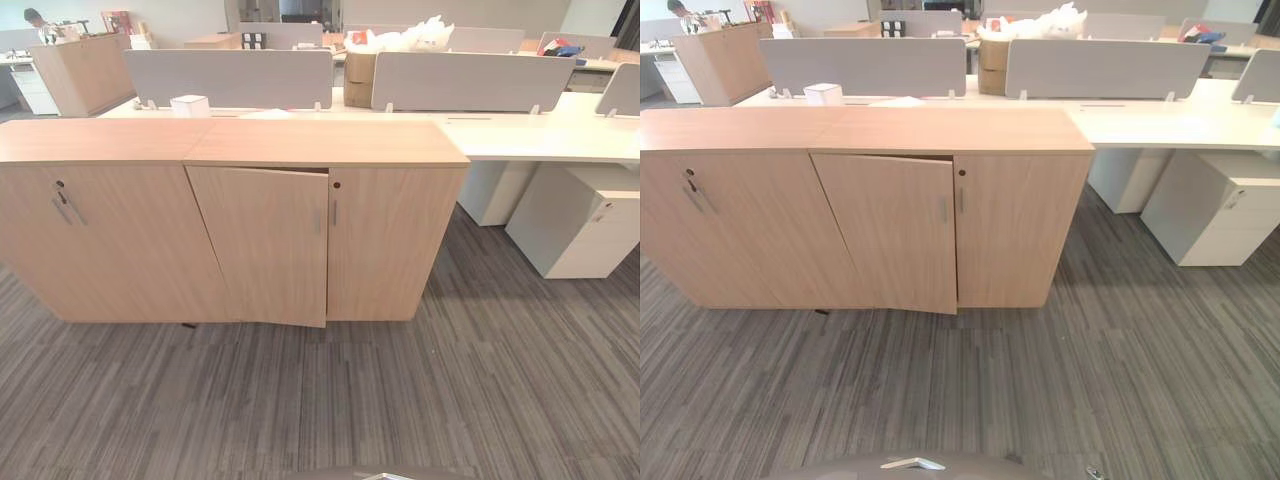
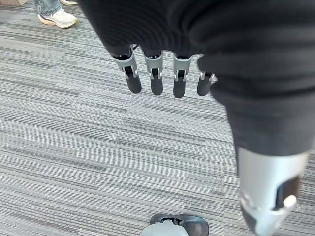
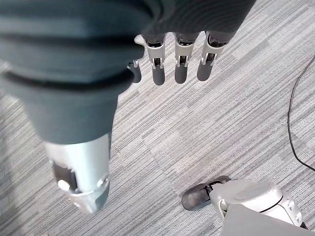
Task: Put the empty folder in the office cabinet
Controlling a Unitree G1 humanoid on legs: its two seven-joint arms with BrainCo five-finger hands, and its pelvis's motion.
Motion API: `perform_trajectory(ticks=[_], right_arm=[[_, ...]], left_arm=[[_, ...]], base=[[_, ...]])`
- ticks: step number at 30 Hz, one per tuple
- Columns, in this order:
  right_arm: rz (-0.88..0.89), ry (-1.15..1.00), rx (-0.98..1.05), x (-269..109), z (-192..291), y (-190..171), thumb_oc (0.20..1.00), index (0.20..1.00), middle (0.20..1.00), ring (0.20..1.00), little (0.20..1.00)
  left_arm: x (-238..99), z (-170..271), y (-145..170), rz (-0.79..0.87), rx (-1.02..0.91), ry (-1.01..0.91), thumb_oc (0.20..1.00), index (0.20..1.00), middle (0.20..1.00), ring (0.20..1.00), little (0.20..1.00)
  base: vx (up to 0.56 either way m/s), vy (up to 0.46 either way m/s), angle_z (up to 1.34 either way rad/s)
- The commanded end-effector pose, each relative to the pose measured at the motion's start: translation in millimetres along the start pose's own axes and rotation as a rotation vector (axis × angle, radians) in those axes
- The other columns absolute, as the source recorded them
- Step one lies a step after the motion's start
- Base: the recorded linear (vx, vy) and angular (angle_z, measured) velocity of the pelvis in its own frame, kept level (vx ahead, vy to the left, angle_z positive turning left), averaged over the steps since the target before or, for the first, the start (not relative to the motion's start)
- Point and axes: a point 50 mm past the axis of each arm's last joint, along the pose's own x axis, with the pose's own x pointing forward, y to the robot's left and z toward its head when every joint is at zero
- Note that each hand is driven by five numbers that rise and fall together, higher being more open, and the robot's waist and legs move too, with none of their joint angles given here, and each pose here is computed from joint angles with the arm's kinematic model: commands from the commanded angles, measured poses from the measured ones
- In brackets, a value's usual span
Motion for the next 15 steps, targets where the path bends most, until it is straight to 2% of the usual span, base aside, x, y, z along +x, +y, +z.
perform_trajectory(ticks=[1,6,9,15], right_arm=[[0.005,-0.054,-0.01,-2.3,25.1,10.5,1.0,1.0,1.0,1.0,1.0],[0.009,-0.047,-0.002,-2.4,21.7,13.1,1.0,1.0,1.0,1.0,1.0],[0.006,-0.044,0.0,-2.3,20.6,12.5,1.0,1.0,1.0,1.0,1.0],[0.008,-0.039,-0.005,-2.3,18.5,13.8,1.0,1.0,1.0,1.0,1.0]], left_arm=[[0.1,16.5,5.1,0.023,-0.018,-0.03,1.0,1.0,1.0,1.0,1.0],[-0.6,16.2,-1.1,0.018,-0.001,-0.031,1.0,1.0,1.0,1.0,1.0],[-0.5,15.7,-0.6,0.024,0.002,-0.03,1.0,1.0,1.0,1.0,1.0],[-0.7,14.3,-2.0,0.024,0.007,-0.027,1.0,1.0,1.0,1.0,1.0]], base=[[0.01,-0.009,0.2],[0.01,-0.004,-0.16],[0.0,-0.004,0.52],[-0.01,-0.001,-0.06]])
